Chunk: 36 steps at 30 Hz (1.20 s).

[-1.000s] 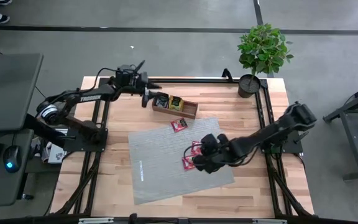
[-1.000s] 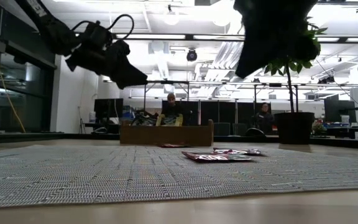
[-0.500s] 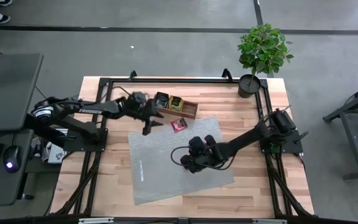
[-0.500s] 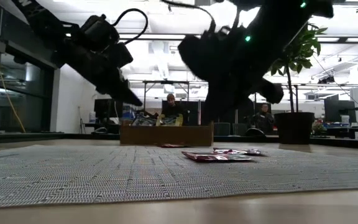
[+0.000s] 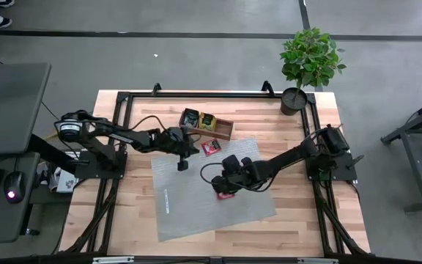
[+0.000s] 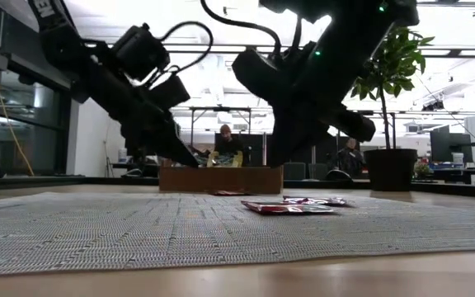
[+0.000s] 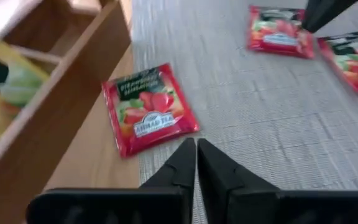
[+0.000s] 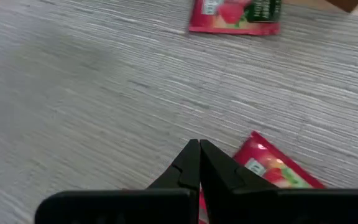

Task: Pick & Place Tea
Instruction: Put the red tea bag into the right section of the wooden organizer

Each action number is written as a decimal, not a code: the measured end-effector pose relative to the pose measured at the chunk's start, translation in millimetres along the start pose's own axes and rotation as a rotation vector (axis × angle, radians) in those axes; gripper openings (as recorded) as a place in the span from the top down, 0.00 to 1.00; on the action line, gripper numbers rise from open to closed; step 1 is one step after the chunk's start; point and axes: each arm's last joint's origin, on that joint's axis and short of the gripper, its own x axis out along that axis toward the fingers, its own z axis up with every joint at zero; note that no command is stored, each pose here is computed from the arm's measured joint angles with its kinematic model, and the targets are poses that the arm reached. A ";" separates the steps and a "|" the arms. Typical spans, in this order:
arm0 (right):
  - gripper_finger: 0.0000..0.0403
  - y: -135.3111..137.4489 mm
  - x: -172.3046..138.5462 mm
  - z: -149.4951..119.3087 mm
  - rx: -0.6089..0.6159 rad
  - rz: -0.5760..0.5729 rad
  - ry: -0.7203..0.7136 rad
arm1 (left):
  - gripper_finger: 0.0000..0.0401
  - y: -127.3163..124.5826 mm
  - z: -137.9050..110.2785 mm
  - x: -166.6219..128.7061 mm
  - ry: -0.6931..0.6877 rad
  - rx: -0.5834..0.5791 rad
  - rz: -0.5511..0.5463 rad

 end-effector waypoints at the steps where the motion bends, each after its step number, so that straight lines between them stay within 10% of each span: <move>1: 1.00 -1.0 -0.7 1.8 0.010 0.000 0.012 | 0.98 0.2 -1.7 2.6 0.003 -0.019 0.002; 15: 0.99 -8.5 -49.1 43.4 0.094 0.063 -0.100 | 1.00 4.9 14.0 38.6 -0.073 -0.161 0.044; 36: 0.99 -22.1 -94.6 67.7 0.068 0.104 -0.177 | 1.00 -0.2 32.4 85.3 0.339 -0.013 0.051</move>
